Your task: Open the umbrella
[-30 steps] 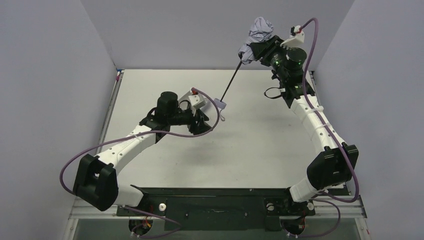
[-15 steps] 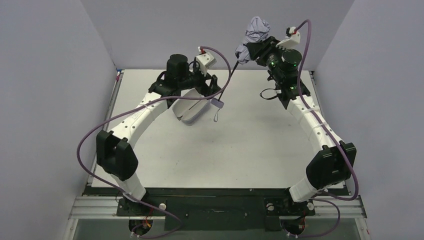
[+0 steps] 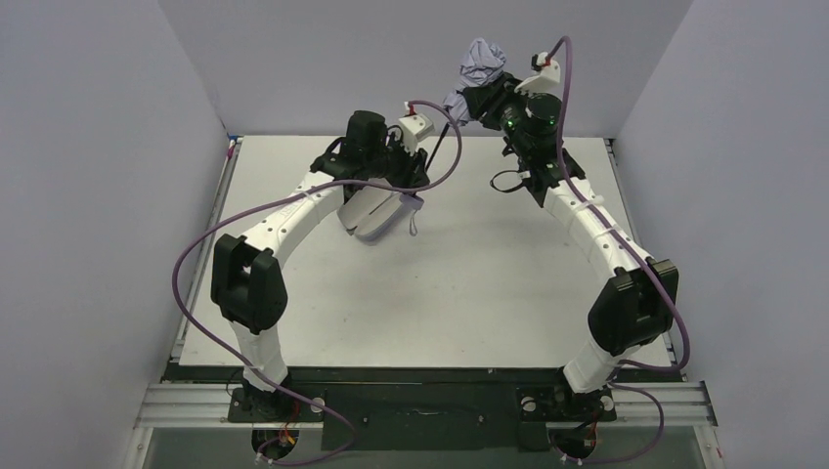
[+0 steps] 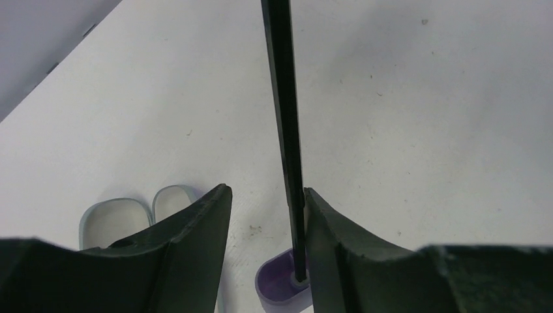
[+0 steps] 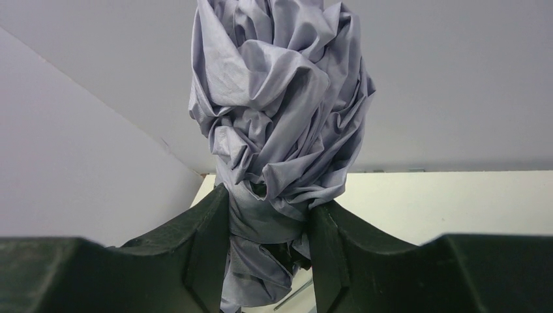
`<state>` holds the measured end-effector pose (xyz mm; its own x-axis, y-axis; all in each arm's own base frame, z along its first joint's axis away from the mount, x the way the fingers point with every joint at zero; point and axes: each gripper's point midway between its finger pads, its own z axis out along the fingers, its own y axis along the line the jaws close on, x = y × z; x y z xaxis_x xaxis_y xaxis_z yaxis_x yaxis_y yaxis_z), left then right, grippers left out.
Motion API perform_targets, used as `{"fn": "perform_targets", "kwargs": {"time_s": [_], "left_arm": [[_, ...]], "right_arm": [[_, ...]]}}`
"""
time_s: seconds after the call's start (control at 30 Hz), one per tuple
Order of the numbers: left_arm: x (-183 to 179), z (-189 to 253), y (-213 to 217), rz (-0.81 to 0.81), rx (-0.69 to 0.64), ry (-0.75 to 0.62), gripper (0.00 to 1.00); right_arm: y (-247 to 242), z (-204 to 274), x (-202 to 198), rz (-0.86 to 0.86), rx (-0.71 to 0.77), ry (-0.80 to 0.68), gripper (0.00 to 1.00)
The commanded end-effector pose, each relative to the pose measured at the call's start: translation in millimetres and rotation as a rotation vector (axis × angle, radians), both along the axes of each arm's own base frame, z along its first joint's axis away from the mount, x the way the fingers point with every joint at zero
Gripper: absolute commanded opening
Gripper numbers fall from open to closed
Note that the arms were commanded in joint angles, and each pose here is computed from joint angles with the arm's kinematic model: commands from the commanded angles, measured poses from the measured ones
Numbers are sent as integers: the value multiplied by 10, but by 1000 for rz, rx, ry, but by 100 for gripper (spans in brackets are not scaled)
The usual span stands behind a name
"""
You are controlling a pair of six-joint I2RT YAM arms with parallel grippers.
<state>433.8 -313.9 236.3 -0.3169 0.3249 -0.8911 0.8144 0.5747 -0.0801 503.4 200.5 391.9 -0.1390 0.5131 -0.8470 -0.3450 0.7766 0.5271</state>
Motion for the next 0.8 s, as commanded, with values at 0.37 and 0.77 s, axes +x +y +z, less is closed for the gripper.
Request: {"fn": "perform_targets", "kwargs": {"time_s": [0.37,0.77], "left_arm": [[1,-481,300,76,198,44,35],[-280,-789,524,58,306,110,36]], "right_arm": [[-341,937,-18,-142,129,-187,0],[-568,1134,-33,-190,121,-245,0]]}}
